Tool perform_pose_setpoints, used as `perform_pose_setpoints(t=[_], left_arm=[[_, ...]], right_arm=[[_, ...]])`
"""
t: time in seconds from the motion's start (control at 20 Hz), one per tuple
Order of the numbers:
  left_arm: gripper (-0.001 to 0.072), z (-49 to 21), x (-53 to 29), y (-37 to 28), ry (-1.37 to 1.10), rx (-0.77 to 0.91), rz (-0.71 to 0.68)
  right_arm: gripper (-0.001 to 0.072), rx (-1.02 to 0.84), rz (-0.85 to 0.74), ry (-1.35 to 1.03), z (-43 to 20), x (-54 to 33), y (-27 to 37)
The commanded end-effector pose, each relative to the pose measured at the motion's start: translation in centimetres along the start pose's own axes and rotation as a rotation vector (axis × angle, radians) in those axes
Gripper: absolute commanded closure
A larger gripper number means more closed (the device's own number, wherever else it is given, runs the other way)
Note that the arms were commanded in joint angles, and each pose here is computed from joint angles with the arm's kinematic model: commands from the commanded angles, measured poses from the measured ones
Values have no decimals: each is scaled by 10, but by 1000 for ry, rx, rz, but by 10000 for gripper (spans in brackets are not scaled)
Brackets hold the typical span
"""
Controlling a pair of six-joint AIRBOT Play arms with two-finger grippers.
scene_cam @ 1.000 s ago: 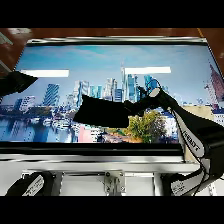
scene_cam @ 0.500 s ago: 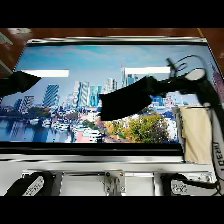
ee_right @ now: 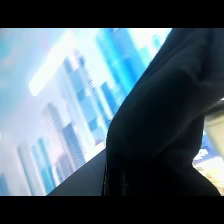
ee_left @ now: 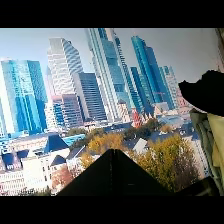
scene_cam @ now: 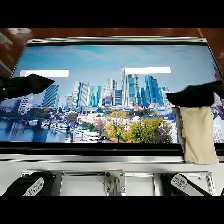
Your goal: Fold the shirts.
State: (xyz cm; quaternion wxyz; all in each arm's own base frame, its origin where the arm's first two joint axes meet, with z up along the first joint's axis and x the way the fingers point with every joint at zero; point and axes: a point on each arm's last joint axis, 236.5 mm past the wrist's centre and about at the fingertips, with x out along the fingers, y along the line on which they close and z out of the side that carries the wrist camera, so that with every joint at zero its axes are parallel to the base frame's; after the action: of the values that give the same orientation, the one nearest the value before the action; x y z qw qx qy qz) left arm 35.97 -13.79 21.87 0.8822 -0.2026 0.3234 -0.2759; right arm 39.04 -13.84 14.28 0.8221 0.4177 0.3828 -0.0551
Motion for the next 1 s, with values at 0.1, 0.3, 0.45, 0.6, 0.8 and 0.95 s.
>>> perform_pose_setpoints(t=[0.1, 0.3, 0.45, 0.6, 0.8, 0.95], left_arm=[[670, -23, 15, -41, 71, 61, -89], [670, -30, 18, -52, 91, 79, -113], [670, -29, 18, -52, 87, 80, -112], [670, -28, 18, -52, 83, 79, -111], [670, -29, 18, -52, 87, 79, -113], [670, -29, 18, -52, 87, 79, -113]], right_arm=[[643, 168, -94, -38, 8, -54, -69], [643, 259, -107, 45, -16, -74, -88], [643, 280, -283, 92, -47, -107, -114], [644, 326, -507, 83, -69, -143, -150], [644, 393, -525, 233, -114, -125, -170], [643, 449, -593, 404, -169, -114, -199]])
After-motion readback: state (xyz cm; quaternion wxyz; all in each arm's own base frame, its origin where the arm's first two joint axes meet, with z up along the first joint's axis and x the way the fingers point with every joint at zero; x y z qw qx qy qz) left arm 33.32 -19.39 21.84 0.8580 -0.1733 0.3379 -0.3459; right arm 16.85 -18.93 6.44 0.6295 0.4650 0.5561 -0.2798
